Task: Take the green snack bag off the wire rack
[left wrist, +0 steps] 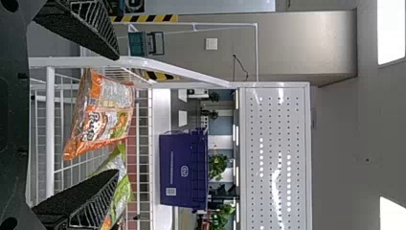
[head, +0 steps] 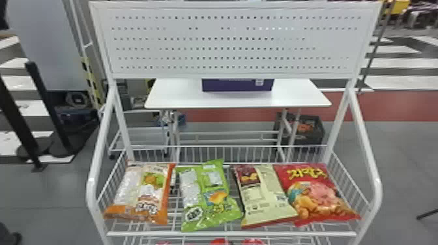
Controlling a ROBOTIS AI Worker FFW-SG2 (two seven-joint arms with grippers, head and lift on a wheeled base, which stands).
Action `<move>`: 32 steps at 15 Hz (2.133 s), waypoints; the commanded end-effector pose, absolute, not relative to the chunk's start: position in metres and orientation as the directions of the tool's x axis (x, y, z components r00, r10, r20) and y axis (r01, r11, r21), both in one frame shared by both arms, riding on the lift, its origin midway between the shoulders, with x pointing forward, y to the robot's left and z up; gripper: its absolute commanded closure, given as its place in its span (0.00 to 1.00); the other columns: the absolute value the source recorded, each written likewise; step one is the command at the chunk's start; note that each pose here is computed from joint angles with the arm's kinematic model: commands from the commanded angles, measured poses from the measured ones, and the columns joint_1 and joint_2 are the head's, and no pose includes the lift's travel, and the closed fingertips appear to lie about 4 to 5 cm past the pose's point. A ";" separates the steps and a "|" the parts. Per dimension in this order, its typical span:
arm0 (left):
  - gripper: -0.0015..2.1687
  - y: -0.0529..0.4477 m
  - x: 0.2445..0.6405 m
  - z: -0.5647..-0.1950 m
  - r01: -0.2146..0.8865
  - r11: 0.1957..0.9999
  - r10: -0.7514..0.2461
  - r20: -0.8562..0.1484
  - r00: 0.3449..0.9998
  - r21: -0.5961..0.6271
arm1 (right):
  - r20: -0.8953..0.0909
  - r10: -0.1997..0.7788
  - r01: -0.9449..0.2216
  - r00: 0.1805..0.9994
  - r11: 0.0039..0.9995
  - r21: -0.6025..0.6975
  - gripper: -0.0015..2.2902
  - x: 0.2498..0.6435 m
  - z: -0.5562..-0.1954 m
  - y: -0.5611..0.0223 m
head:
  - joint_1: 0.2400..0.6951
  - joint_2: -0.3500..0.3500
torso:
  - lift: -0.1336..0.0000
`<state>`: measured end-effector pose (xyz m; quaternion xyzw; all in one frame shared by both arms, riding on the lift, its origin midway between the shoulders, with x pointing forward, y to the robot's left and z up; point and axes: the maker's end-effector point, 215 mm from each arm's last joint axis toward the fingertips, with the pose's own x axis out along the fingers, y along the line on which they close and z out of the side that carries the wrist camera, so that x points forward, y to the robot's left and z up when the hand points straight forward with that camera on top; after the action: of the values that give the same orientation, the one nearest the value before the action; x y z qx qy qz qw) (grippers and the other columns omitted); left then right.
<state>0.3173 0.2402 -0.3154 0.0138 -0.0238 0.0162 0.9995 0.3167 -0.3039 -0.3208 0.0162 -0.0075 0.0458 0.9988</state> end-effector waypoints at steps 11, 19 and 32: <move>0.02 0.233 0.321 -0.320 -0.020 1.000 0.019 0.043 0.999 0.008 | 0.015 0.089 -0.090 0.996 0.996 0.030 0.08 0.318 -0.323 -0.305 | 0.57 0.50 | 1.00; 0.02 0.114 0.435 -0.381 0.136 0.991 -0.135 -0.081 0.988 0.002 | 0.019 0.101 -0.101 0.995 0.994 0.035 0.08 0.319 -0.329 -0.296 | 0.57 0.50 | 1.00; 0.04 0.056 0.535 -0.440 0.180 0.983 -0.172 -0.225 0.959 0.016 | 0.020 0.099 -0.100 0.995 0.995 0.031 0.08 0.318 -0.333 -0.296 | 0.57 0.50 | 1.00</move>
<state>0.5304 0.0549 -0.4402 0.0163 0.1102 -0.0904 0.9897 0.3182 -0.2958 -0.3323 0.0163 -0.0100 0.0495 0.9986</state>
